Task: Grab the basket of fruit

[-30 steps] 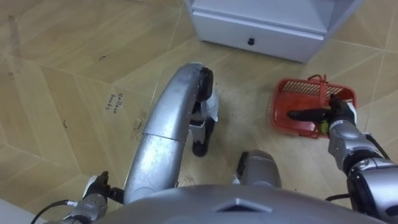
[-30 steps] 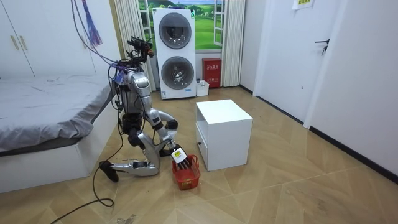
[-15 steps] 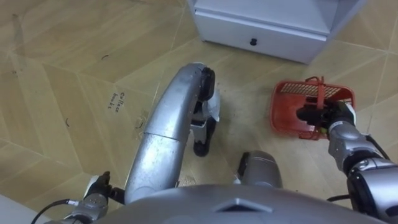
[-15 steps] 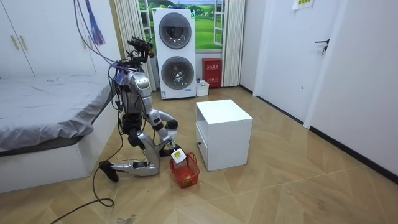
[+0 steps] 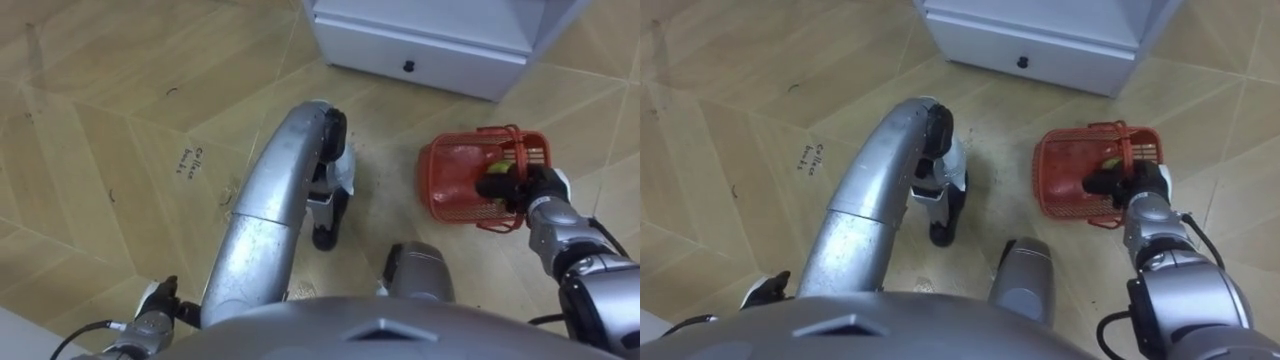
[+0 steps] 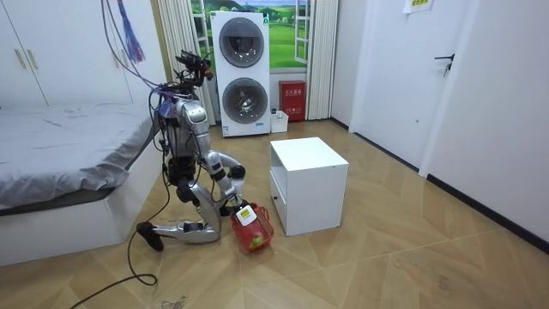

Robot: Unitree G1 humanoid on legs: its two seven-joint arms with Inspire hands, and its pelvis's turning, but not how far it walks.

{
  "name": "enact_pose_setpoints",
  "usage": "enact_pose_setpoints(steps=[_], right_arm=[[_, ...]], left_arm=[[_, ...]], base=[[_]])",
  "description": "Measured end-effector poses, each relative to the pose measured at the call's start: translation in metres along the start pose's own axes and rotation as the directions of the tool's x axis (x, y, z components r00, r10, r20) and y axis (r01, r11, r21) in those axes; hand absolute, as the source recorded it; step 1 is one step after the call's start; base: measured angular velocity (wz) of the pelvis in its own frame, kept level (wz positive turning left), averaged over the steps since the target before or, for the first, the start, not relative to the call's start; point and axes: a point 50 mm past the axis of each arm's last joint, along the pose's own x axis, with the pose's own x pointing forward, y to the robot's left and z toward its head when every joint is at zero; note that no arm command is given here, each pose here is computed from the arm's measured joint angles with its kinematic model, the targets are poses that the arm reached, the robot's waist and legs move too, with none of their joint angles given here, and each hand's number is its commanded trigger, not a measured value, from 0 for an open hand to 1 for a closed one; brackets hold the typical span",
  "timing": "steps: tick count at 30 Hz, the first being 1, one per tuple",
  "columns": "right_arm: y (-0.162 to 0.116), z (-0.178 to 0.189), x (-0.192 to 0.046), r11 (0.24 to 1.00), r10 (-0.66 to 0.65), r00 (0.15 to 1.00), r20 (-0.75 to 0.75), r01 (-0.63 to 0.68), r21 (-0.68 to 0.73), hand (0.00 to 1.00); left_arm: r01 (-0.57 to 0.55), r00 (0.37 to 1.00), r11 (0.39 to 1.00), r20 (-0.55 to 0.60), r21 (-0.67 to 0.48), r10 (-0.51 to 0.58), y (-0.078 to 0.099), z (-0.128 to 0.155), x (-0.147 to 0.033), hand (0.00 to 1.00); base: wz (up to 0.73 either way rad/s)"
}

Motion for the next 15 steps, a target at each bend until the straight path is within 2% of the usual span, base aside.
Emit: enact_pose_setpoints(steps=[8, 15], right_arm=[[-0.003, -0.003, 0.000, 1.000, -0.009, 1.000, -0.016, 0.008, -0.008, 1.00], [0.003, -0.001, 0.000, 1.000, 0.004, 1.000, -0.011, -0.004, 0.001, 1.00]], left_arm=[[0.014, 1.000, 1.000, 0.000, -0.001, -0.014, -0.004, 0.004, 0.000, 0.00], [-0.002, 0.999, 1.000, 0.050, -0.007, 0.002, 0.000, 0.026, 0.003, 0.00]], base=[[0.00], [-0.01]])
